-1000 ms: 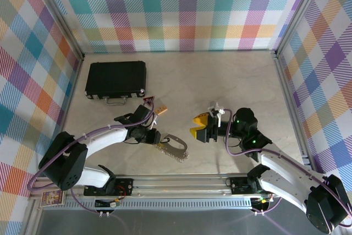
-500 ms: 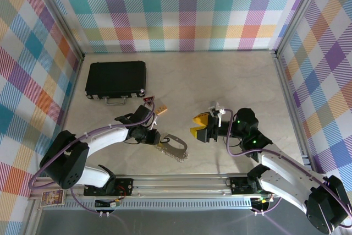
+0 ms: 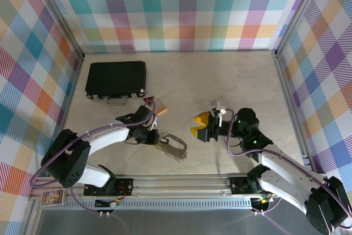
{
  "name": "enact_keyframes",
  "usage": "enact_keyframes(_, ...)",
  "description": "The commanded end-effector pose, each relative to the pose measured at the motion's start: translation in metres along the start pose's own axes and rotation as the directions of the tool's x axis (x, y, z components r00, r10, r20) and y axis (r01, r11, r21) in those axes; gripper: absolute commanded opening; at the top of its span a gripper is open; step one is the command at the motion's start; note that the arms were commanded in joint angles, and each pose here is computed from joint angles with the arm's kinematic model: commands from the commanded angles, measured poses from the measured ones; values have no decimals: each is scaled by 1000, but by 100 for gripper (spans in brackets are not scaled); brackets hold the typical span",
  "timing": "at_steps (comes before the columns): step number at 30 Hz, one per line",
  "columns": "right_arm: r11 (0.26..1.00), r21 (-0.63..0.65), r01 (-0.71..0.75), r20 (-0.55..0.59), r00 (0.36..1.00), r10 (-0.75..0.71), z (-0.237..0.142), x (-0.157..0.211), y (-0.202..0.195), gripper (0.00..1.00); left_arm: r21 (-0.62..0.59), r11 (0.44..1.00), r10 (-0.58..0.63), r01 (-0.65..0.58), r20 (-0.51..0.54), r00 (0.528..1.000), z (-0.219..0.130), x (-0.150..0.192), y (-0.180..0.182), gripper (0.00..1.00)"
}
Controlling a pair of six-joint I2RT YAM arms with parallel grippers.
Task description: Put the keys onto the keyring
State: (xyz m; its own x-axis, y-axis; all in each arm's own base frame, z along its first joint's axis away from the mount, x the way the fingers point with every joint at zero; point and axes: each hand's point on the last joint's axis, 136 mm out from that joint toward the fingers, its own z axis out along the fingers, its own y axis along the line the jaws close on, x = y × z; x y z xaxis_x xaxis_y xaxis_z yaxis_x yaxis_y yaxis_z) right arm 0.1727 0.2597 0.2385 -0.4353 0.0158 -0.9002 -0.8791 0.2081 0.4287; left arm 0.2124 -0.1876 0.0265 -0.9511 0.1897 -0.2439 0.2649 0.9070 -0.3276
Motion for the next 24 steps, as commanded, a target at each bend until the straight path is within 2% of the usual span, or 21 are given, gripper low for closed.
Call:
enact_keyframes(1,1000,-20,13,19,1000,-13,-3,-3,5,64,18,1000,16,-17,2,1000,-1,0,-3,17)
enact_keyframes(15,1000,-11,8,21,1000,-8,-3,-3,2,64,20,998,62,-62,15,998,-11,0,-13,0)
enact_keyframes(20,1000,-13,4,20,1000,-4,-3,-2,1,64,-3,980,197,-197,61,979,-30,-8,-36,0)
enact_keyframes(24,1000,-11,6,21,1000,-5,-3,-2,1,64,-15,942,336,-336,123,934,-49,-14,-59,0)
